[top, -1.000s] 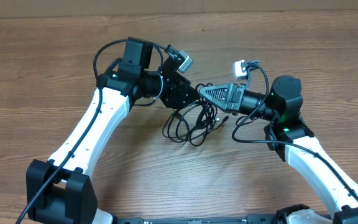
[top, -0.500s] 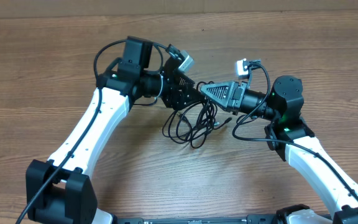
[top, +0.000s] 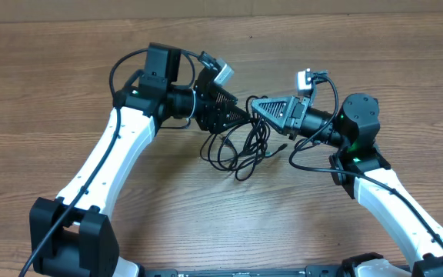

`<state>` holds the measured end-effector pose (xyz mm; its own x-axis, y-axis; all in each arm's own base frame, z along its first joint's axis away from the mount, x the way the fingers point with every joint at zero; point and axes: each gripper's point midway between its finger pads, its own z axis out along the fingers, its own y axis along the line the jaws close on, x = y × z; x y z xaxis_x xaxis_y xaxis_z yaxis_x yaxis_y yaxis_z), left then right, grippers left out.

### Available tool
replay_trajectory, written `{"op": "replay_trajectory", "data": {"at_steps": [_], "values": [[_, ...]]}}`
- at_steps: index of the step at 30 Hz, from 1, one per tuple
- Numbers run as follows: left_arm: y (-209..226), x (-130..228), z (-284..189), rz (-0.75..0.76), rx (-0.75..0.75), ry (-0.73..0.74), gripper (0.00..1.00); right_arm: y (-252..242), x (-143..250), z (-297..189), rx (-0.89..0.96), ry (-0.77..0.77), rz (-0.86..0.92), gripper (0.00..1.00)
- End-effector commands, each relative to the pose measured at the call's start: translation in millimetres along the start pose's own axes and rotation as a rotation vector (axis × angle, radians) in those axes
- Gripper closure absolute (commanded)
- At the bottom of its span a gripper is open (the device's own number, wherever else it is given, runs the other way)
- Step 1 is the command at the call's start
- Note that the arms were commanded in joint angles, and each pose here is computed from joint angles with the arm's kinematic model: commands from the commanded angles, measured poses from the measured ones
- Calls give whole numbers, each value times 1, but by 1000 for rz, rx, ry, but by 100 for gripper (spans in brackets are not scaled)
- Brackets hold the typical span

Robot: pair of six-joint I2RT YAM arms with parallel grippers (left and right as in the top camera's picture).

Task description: Untangle cables

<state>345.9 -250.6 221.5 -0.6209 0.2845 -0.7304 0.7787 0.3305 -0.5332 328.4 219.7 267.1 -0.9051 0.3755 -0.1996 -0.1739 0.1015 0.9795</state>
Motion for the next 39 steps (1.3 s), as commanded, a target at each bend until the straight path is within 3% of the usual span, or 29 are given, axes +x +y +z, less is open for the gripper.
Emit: {"op": "replay_trajectory", "data": {"at_steps": [1, 21, 25, 27, 28, 29, 31, 35, 39], "values": [[-9, -5, -1, 15, 25, -12, 29, 18, 3, -1, -40, 29, -1, 96], [-10, -9, 25, 40, 45, -13, 33, 49, 5, -4, -143, 52, -18, 96], [13, -4, 38, -49, 12, -5, 47, 50, 7, -4, -146, 64, 8, 96], [34, 1, 46, -134, -49, 0, 65, 51, 9, -4, -151, 74, 4, 96], [49, 4, 50, -192, -96, 0, 84, 52, 10, -4, -152, 81, 13, 96], [58, 6, 51, -232, -128, -1, 93, 52, 10, -4, -152, 83, 13, 96], [75, 9, 49, -335, -182, -16, 96, 52, 10, -4, -152, 82, 10, 96], [80, 3, 43, -390, -183, -49, 96, 47, 6, -3, -137, 56, -54, 96], [78, 3, 41, -402, -162, -48, 96, 15, -2, 0, -27, -1, -62, 85]]}}
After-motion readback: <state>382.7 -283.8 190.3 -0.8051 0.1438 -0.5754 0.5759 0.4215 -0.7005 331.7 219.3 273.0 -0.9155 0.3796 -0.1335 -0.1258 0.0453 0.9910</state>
